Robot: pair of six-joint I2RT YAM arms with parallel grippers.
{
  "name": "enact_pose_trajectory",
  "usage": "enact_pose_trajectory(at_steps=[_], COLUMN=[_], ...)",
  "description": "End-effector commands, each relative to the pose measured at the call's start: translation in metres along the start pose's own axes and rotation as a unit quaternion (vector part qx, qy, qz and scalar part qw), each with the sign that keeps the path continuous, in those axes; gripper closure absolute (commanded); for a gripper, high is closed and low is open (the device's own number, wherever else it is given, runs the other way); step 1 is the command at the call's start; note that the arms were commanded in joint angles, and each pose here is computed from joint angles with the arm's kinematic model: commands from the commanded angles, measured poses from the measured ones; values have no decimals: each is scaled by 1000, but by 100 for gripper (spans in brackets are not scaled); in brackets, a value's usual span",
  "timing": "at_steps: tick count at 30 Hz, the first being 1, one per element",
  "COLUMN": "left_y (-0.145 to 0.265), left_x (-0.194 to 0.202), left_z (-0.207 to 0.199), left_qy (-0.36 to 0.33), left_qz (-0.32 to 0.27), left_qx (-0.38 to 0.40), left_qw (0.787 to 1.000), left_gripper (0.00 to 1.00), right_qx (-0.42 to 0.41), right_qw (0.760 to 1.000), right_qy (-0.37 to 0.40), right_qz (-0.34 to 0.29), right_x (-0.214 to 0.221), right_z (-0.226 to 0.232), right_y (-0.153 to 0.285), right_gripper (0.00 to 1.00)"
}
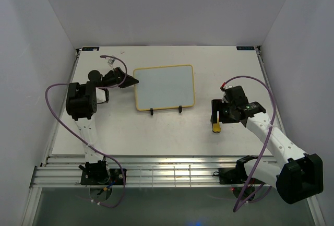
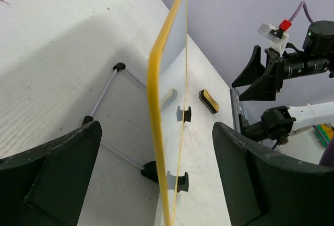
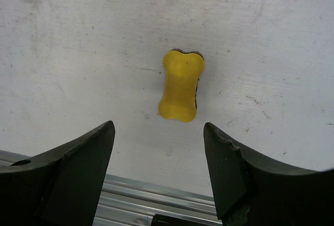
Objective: Erase the whiteboard
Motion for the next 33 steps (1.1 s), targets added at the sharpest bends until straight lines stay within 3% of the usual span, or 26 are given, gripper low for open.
enact_pose_trajectory(at_steps=[1,3,6,10,13,14,16,18,19,20,23,26,28,31,33], left_y=[7,21,50,88,109,122,132,148,150,153,154,155,150,147,130], left_x=[-41,-49,-49,-52,-64,-62,-76,-71,-83,-73,-71,-61,-53,-38,-31], left_z=[-32,-18,0,1,-5,1,-16,-19,-34,-38,-66,-98,-115,-147,-174], left_qy=[-152,-149,-97,-71,-46,-17,-26,17,8,40,47,43,25,-2,-37], left_qz=[-43,-72,-105,-152,-188,-202,-217,-222,-232,-215,-189,-159,-139,-137,-121], left_qx=[-3,-57,-145,-257,-342,-400,-450,-520,-530,-551,-593,-604,-587,-600,-580], left_qw=[987,985,979,952,919,894,866,825,816,806,782,779,797,789,805], left_gripper=[2,2,2,2,2,2,2,2,2,2,2,2,2,2,2], right_qx=[-7,-6,-5,-7,-6,-5,-3,3,8,19,30,19,7,-3,3], right_qw=[1000,999,998,995,994,994,994,993,992,990,986,984,982,979,975], right_qy=[9,8,-2,-11,-13,-15,-17,-21,-22,-26,-29,-32,-33,-29,-29], right_qz=[-24,-35,-64,-102,-106,-107,-111,-120,-126,-134,-159,-175,-185,-203,-222], right_x=[-7,-10,-17,-27,-31,-31,-33,-35,-37,-39,-46,-54,-56,-61,-66], right_z=[2,2,2,4,5,4,4,3,2,-1,-3,2,5,8,7], right_y=[3,7,13,21,22,22,24,26,28,29,39,55,66,84,96], right_gripper=[25,23,9,10,10,10,10,10,10,10,10,10,10,10,10])
Point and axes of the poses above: each gripper's point midway between its finger pads, its own y axis back along the fingers, its own z axis along the line the jaws close on, x = y × z, the point moved 5 cm from there along y, back along the fingers, and after that the axes turned 6 degrees about -y, right-handed, at the moved point
